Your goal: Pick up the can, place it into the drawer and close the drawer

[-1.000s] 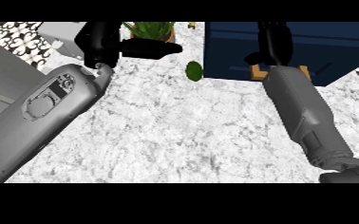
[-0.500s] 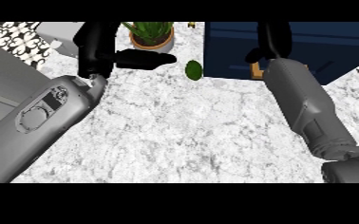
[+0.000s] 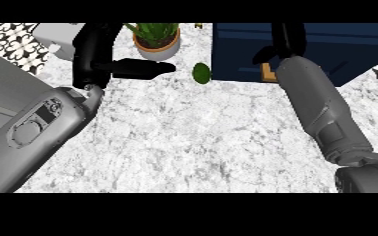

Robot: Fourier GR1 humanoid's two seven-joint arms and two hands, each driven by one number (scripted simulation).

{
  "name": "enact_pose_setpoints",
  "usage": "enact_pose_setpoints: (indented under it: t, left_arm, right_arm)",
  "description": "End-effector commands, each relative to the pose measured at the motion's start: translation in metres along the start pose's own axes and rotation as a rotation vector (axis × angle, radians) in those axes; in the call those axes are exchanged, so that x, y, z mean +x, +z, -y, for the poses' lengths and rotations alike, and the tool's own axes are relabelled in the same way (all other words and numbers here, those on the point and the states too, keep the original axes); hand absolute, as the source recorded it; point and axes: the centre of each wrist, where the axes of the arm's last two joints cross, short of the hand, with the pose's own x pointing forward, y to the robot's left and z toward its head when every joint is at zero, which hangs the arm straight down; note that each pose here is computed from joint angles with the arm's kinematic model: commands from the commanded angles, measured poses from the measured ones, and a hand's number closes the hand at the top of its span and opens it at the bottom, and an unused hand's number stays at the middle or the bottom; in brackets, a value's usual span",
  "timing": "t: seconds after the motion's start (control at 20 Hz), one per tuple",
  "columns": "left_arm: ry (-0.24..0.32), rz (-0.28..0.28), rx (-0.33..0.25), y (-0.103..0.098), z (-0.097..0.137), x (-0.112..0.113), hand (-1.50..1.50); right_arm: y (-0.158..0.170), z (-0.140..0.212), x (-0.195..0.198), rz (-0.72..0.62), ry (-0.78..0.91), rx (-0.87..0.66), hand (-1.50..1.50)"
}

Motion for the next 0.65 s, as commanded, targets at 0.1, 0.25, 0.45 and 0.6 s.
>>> enact_pose_setpoints:
  t: [0.1,0.25,0.45,0.6]
  left_arm:
    - [0.002,-0.017,-0.002,0.0,-0.008,-0.001,-1.5]
    - [-0.005,-0.02,0.016,-0.001,-0.013,-0.005,-1.5]
    - [-0.017,-0.028,0.036,0.011,-0.02,-0.025,-1.5]
    - [0.024,-0.021,0.038,0.017,-0.017,-0.016,-1.5]
  right_arm:
    - [-0.028,0.011,0.042,-0.019,-0.324,-0.105,-1.5]
    - [-0.025,0.006,0.045,-0.07,-0.481,-0.113,-1.5]
    - [-0.031,0.013,0.042,-0.119,-0.615,-0.089,-1.5]
    - [-0.015,-0.004,0.04,-0.126,-0.626,-0.082,-1.5]
